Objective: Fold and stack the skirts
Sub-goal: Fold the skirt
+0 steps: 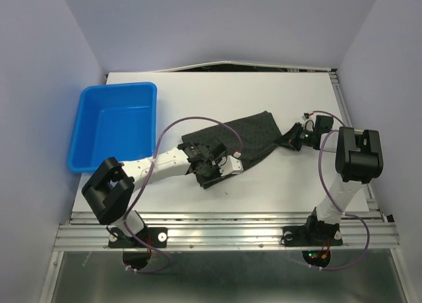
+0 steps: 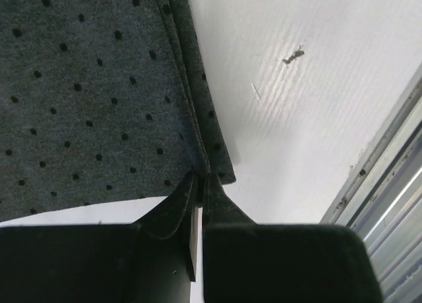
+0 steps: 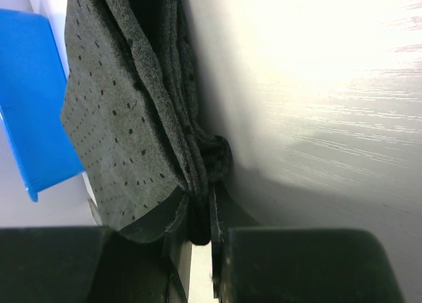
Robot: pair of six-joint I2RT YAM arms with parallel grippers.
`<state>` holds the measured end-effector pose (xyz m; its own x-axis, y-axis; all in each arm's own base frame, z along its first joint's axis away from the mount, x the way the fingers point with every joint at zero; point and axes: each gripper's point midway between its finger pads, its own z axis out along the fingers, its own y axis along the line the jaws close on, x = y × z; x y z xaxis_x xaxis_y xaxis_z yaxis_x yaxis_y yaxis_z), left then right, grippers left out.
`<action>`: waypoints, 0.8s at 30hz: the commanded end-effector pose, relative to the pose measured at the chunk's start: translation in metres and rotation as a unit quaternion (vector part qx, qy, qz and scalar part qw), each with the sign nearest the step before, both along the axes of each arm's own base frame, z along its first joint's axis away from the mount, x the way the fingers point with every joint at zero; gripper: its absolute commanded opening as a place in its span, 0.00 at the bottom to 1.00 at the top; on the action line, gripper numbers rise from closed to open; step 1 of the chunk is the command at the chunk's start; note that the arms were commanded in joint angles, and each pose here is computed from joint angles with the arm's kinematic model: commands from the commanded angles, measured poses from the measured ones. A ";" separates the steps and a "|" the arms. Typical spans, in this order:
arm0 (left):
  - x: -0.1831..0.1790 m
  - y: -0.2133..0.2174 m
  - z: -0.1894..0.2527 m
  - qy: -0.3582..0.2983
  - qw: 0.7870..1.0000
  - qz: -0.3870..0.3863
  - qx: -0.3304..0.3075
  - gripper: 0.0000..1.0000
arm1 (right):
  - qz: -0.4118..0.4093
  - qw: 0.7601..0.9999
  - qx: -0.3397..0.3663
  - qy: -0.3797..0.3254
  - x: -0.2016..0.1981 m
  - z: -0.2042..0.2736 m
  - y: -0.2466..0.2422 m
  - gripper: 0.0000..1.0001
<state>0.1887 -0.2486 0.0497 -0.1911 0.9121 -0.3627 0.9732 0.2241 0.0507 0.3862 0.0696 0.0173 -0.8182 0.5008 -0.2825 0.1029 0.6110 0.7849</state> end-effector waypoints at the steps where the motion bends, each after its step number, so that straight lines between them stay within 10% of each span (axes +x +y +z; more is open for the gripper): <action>1: -0.019 0.011 0.024 0.014 0.999 -0.031 -0.009 0.00 | -0.036 0.995 -0.072 0.055 -0.015 -0.042 -0.019 0.01; 15: -0.029 0.004 -0.014 0.061 0.997 -0.054 0.013 0.00 | -0.039 0.995 -0.081 0.053 -0.015 -0.041 -0.022 0.01; 24: 0.001 0.000 0.042 0.020 0.998 -0.010 -0.067 0.60 | -0.011 0.994 -0.087 0.063 -0.034 -0.032 -0.018 0.01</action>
<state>0.1683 -0.2475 0.0414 -0.1543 0.9270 -0.3419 0.9880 0.1473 -0.0464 0.3834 0.0674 0.0174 -0.8200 0.4921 -0.2923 0.1045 0.6308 0.7689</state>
